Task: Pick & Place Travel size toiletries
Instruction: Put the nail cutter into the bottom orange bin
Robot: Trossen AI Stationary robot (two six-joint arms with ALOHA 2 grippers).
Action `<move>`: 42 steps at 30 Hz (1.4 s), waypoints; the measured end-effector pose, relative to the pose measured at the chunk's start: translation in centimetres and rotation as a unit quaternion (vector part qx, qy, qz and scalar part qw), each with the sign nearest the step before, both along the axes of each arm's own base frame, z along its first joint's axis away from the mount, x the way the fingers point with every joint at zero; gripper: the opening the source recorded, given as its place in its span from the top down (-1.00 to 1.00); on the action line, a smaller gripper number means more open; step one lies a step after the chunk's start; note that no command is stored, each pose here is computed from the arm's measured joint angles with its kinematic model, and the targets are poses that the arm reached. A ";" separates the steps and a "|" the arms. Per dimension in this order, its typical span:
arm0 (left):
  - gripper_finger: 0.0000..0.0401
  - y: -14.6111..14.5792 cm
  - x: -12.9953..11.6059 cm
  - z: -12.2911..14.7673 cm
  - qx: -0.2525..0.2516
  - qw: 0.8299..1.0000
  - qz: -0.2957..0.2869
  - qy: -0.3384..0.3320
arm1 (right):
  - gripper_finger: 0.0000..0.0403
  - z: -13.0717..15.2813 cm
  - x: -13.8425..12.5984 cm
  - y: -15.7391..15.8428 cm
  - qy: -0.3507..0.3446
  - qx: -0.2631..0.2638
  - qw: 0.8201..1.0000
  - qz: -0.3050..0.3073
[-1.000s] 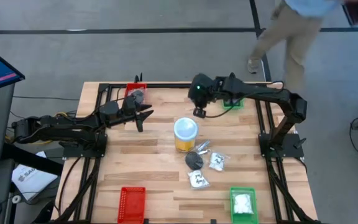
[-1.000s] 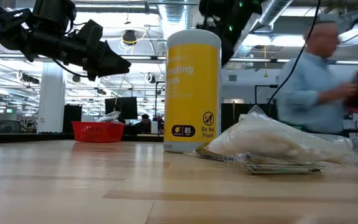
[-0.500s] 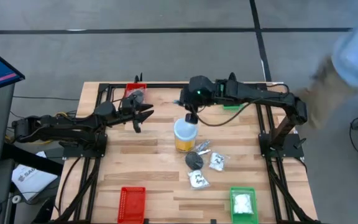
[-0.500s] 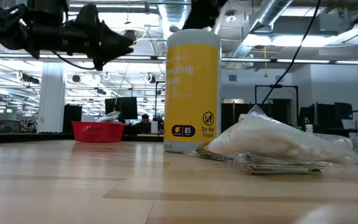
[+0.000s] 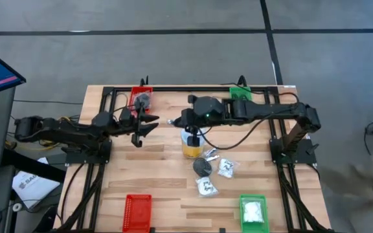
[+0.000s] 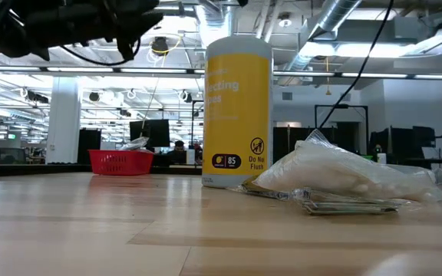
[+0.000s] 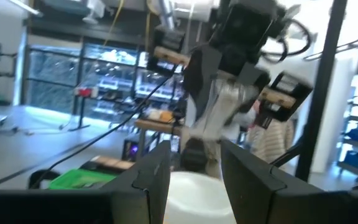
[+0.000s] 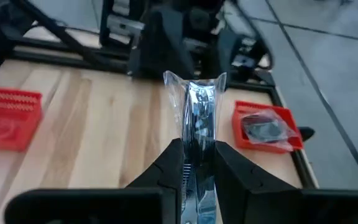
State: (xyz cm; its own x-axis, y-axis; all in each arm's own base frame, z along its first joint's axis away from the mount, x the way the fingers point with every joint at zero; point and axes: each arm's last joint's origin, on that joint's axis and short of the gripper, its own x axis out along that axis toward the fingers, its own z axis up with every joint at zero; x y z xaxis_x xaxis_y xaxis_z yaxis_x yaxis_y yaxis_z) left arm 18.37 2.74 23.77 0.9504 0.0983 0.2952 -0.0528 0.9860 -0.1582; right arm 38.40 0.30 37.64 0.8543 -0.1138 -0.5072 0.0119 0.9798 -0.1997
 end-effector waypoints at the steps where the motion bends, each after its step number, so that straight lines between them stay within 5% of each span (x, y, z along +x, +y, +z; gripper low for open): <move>1: 0.35 -0.2 0.0 0.1 0.001 1.000 -0.006 -0.004 | 0.75 -0.1 0.0 0.3 0.001 0.000 1.000 0.003; 12: 0.28 -2.1 0.7 0.2 0.037 0.998 -0.038 -0.038 | 0.75 0.5 0.8 2.6 -0.053 0.003 0.998 0.032; 24: -0.03 -3.0 5.0 0.5 0.082 0.996 -0.040 -0.010 | 0.74 0.3 0.6 3.4 -0.039 0.003 0.998 0.043; 42: -0.07 -3.6 4.9 1.1 0.093 0.994 -0.048 -0.038 | 0.74 -0.3 0.3 3.4 -0.007 0.012 0.999 0.036</move>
